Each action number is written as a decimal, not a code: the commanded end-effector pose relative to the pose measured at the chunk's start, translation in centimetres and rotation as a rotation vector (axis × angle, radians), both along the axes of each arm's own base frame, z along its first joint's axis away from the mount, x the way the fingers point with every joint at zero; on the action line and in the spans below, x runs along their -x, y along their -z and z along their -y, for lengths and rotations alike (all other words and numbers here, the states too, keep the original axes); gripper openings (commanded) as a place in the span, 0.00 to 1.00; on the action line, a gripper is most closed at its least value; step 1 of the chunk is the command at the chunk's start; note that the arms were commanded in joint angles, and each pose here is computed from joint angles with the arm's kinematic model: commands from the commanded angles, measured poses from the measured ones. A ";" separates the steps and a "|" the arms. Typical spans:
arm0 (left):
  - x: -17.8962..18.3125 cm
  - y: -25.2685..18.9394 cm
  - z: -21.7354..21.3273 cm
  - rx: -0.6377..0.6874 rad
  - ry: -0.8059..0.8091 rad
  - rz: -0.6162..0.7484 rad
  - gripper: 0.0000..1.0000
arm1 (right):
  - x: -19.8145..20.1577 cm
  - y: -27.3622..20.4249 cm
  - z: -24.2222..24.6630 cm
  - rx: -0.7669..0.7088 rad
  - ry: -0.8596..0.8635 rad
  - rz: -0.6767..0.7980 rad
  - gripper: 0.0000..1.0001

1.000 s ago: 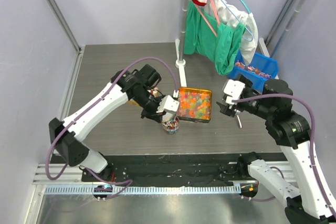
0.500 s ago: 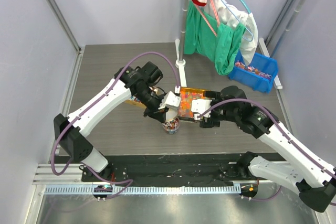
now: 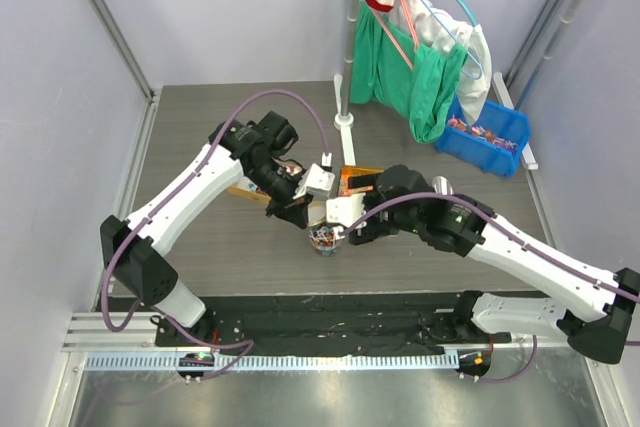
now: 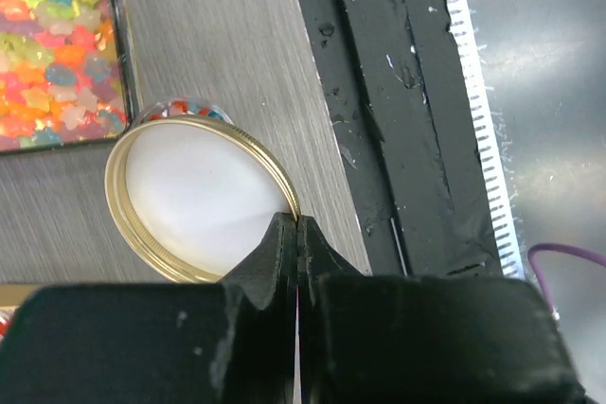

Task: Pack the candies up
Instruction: Adjust the bottle lid.

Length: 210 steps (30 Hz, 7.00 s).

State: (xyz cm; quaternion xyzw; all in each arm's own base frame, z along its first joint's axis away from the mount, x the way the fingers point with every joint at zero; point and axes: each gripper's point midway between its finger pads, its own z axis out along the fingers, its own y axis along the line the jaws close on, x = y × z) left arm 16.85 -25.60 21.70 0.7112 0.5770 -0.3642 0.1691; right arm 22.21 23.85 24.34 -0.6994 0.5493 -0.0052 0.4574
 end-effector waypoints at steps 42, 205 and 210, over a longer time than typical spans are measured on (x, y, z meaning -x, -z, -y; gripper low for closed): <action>3.0 1.7 -2.7 -0.231 -0.048 -0.349 0.00 | 2.7 3.4 -7.4 0.136 -0.176 0.248 0.72; -6.7 -3.5 2.6 0.211 -0.498 -0.666 0.00 | -3.4 -0.1 -8.6 -0.353 0.108 -0.079 1.00; -6.3 -3.8 2.6 0.221 -0.482 -0.675 0.00 | -4.1 0.3 -8.3 -0.339 0.132 -0.040 1.00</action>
